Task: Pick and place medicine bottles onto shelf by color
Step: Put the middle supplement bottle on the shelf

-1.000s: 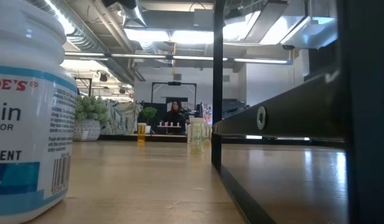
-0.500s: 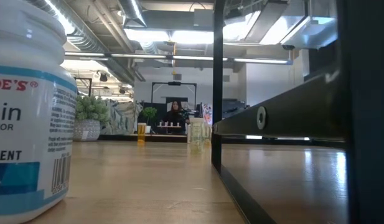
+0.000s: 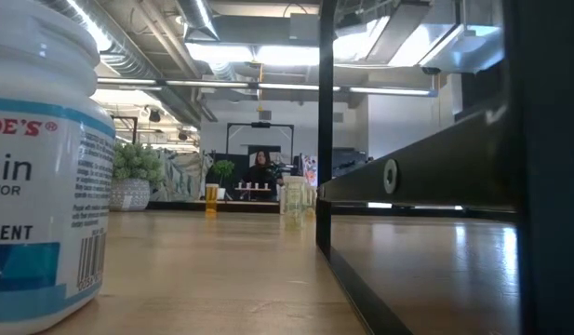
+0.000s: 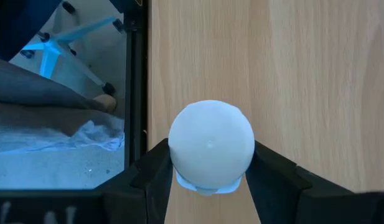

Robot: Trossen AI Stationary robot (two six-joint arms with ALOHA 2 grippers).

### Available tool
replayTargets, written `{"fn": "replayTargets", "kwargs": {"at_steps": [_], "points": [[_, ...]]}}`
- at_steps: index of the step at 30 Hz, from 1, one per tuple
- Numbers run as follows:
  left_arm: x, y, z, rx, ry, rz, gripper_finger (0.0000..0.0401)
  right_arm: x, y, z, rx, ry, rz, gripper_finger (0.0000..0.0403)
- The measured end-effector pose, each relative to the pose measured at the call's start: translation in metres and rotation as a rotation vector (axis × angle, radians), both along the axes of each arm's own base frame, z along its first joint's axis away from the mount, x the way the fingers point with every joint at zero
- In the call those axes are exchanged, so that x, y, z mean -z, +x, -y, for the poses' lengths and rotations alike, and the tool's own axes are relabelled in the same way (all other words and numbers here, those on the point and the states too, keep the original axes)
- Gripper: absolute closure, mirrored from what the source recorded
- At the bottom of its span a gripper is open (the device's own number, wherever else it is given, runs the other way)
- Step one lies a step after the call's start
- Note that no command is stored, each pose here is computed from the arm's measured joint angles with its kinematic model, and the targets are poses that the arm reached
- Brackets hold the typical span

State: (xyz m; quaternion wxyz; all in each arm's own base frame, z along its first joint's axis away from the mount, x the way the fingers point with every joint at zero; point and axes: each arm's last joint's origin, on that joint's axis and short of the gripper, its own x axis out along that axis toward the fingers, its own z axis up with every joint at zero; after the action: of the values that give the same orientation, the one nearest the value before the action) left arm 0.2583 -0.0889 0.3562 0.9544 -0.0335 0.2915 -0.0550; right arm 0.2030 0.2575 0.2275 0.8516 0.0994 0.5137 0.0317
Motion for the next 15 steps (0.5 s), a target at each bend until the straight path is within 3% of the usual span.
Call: {"fn": "replayTargets", "kwargs": {"at_steps": [15], "points": [[0.0000, -0.0001, 0.0003, 0.000, -0.001, 0.000, 0.0374, 0.0013, -0.0004, 0.0001, -0.035, -0.002, -0.022, 0.0202]]}}
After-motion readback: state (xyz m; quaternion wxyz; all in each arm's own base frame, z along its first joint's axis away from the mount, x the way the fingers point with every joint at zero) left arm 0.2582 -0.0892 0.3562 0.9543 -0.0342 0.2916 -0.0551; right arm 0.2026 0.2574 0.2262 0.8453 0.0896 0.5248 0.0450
